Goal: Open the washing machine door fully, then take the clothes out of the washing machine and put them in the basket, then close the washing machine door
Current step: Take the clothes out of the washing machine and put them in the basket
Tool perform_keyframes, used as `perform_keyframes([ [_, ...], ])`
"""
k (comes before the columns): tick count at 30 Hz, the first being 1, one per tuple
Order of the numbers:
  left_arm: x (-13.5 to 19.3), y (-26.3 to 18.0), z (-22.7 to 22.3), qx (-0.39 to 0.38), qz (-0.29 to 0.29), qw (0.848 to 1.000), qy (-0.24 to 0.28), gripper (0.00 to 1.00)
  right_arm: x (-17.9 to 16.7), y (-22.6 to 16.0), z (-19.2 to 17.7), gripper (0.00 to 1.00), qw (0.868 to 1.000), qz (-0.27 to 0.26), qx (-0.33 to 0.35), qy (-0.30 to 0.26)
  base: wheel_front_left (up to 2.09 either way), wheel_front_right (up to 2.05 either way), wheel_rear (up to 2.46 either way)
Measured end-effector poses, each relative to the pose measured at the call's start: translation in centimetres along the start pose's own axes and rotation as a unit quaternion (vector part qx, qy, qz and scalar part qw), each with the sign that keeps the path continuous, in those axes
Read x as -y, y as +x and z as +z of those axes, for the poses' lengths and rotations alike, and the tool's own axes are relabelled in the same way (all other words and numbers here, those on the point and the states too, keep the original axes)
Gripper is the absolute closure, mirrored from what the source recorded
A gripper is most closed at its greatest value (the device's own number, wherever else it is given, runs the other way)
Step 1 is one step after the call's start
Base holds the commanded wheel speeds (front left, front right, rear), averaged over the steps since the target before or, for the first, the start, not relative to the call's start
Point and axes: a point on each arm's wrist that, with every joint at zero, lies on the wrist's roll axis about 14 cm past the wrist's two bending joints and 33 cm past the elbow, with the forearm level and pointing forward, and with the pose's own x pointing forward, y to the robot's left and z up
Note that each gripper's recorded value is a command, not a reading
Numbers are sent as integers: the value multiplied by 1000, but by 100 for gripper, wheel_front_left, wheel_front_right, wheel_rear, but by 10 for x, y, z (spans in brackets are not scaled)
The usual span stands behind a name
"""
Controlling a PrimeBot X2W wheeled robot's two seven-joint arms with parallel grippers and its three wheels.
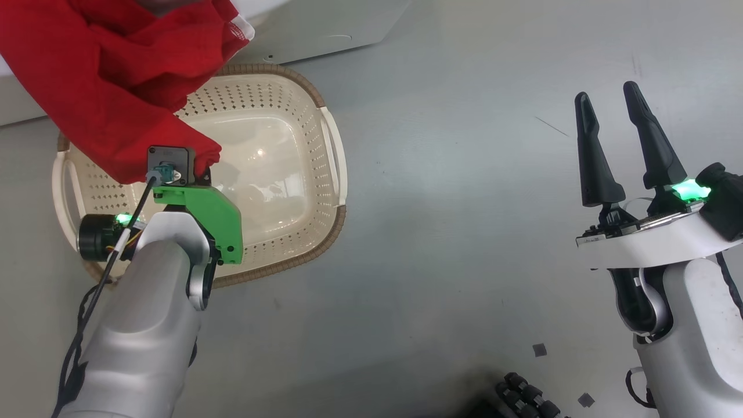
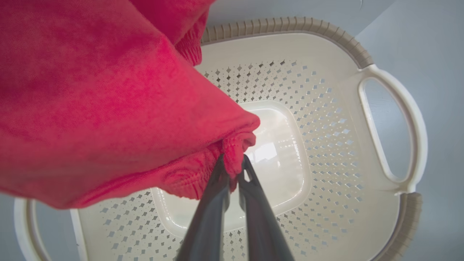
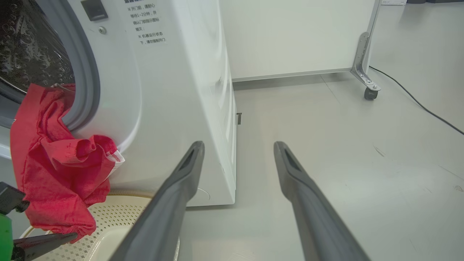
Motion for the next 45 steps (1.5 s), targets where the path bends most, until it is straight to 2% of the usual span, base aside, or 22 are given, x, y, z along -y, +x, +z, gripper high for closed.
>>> perform_keyframes([
  [3,0,2,4,5,1,1000,-3,100,1,0,0,0,1000,-2,0,-1,0,0,0],
  [4,0,1,4,7,1,1000,-4,87,1,0,0,0,1000,-2,0,-1,0,0,0],
  [5,-1,1,4,8,2,1000,-7,61,1,0,1,0,1000,-2,0,-1,0,0,0],
  [6,-1,0,3,8,3,1000,-8,24,1,0,1,0,1000,-1,1,-1,0,0,0],
  [7,-1,-1,3,8,3,1000,-9,0,1,0,2,0,1000,-1,1,-1,0,0,0],
  [13,-2,-8,8,28,5,1000,-13,0,0,0,8,0,1000,0,9,-1,0,0,0],
  [24,8,-36,43,129,-8,992,-12,0,-7,-2,24,0,1000,11,27,-4,0,0,0],
  [29,6,-57,58,184,-4,982,-38,0,-6,-9,25,0,1000,12,25,-14,0,0,0],
  [39,-4,-101,93,255,10,966,-42,0,-15,-19,29,0,999,25,27,-23,0,0,0],
  [42,-5,-116,109,283,11,958,-37,0,-21,-22,31,0,999,33,29,-22,0,0,0],
  [45,-4,-137,135,328,11,944,-29,0,-28,-24,33,0,998,42,31,-22,0,0,0],
])
